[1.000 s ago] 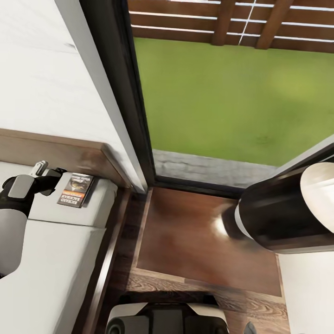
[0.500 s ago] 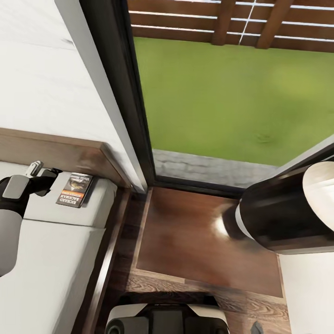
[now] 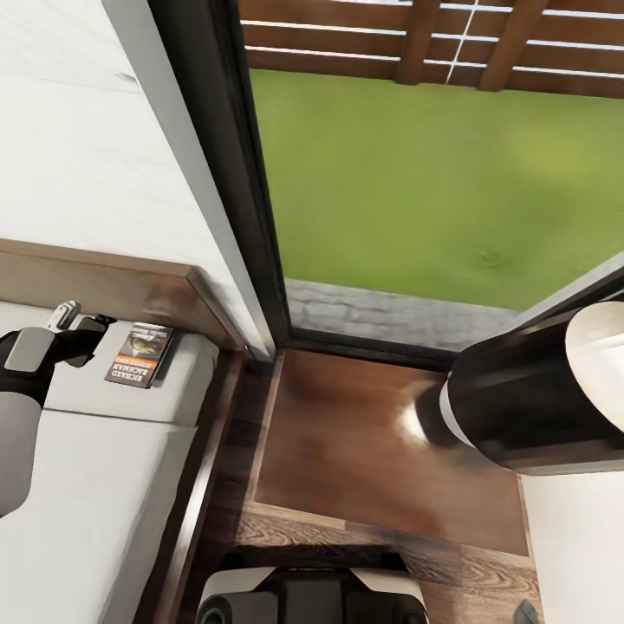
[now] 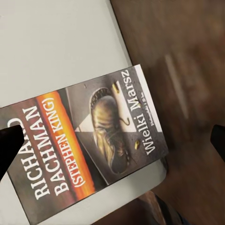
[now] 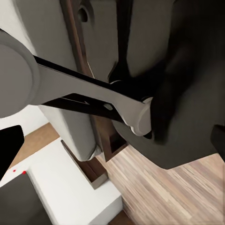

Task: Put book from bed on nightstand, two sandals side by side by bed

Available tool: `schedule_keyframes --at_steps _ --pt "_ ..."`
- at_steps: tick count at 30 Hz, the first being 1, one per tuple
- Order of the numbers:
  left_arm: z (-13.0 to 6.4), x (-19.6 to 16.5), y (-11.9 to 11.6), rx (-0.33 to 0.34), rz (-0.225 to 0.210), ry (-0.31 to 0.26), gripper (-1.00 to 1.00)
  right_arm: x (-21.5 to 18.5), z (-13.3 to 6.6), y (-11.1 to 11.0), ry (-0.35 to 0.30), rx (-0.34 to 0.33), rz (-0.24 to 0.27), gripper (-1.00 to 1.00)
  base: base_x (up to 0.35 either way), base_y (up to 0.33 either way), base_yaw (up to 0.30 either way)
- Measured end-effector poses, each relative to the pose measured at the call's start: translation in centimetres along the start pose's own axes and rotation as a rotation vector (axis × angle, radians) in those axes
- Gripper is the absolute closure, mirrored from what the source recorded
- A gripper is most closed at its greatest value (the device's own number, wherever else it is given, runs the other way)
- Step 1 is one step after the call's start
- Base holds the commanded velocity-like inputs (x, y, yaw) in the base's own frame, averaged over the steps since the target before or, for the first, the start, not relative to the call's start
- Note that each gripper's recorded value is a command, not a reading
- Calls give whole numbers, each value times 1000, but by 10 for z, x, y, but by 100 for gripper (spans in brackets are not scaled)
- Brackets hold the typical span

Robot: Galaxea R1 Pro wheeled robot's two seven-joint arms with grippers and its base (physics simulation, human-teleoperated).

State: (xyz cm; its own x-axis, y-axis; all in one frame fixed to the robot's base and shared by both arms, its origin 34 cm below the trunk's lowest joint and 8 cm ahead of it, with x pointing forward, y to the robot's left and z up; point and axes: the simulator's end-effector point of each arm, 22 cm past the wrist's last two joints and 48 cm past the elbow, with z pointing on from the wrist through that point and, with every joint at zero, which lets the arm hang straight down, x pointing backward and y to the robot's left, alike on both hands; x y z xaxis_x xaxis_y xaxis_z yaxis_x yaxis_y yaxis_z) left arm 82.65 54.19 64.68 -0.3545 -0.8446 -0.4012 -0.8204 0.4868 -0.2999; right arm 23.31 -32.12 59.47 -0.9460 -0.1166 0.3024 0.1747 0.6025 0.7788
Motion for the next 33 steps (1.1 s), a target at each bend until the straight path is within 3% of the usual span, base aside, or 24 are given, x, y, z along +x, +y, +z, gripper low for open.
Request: schedule_keyframes --at_steps 17,23,33 --pt "0 0 0 1 0 0 -100 -1 -1 -5 0 21 -4 -100 0 0 0" --pt "0 0 0 1 0 0 -100 0 -3 -29 3 132 -4 -100 0 0 0" --pt "0 1 0 0 0 1 -100 1 -3 -38 5 171 -3 -100 0 0 0"
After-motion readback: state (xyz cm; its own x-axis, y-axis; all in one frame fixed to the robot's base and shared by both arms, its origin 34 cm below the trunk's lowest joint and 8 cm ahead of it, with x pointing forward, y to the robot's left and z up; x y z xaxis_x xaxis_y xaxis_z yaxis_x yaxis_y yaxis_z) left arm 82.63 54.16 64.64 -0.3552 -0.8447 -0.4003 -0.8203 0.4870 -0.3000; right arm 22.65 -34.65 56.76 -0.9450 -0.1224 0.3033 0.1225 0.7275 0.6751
